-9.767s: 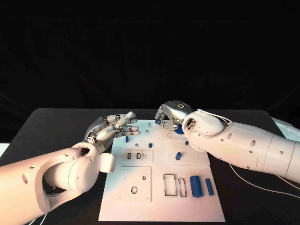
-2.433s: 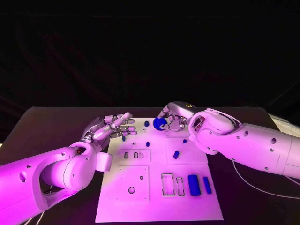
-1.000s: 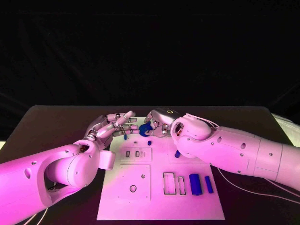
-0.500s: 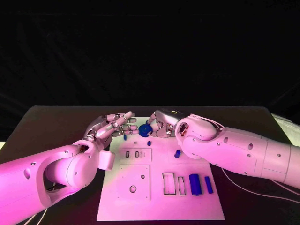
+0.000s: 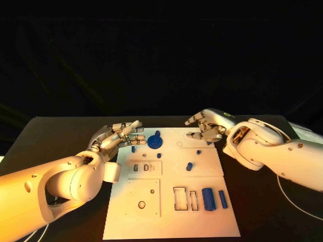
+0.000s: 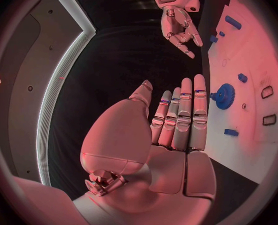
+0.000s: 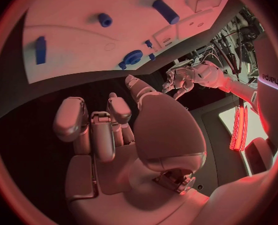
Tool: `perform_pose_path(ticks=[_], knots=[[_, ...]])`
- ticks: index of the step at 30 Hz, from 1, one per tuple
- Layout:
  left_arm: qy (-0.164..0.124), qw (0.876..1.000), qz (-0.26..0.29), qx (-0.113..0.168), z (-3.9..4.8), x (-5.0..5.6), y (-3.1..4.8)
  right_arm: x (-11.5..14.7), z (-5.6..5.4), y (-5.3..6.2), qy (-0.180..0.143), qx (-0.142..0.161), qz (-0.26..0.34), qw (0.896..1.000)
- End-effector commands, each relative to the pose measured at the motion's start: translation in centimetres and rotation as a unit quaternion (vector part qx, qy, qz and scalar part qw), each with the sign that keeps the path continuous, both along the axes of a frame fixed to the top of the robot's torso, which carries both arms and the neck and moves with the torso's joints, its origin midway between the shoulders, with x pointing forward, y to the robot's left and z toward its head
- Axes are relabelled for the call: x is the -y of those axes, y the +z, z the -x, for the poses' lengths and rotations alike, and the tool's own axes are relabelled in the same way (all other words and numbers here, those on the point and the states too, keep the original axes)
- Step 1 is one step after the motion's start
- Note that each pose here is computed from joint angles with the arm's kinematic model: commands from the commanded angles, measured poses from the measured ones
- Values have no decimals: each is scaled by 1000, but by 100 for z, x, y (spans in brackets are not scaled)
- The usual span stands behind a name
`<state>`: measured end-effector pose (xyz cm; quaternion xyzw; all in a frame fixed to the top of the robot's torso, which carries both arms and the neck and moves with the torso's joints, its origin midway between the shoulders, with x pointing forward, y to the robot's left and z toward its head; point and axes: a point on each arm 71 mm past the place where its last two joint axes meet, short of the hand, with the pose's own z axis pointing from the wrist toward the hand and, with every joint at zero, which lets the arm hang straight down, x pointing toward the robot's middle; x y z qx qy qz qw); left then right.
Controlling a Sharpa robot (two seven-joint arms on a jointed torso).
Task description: Assemble the parts on the task board
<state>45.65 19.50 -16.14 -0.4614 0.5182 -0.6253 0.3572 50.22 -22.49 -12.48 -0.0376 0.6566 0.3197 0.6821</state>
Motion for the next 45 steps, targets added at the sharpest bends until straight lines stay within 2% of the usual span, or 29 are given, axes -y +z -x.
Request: perform_pose_path(ticks=[1, 8, 15, 24, 33, 45], knots=[[-11, 1000, 7, 6, -10, 22, 3, 210, 32, -32, 22, -24, -46, 998], [-8, 1000, 3, 8, -34, 0, -23, 651, 13, -191, -13, -39, -40, 998], [-7, 1000, 2, 8, -49, -1, -44, 831, -46, -331, -33, -54, -30, 997], [-8, 1000, 2, 7, -53, 0, -57, 848, -135, -479, -50, -73, -24, 996], [-7, 1000, 2, 6, -54, -1, -61, 761, -177, -599, -46, -91, -16, 995], [-7, 1000, 2, 6, -55, -4, -62, 685, -199, -654, -42, -98, -16, 994]])
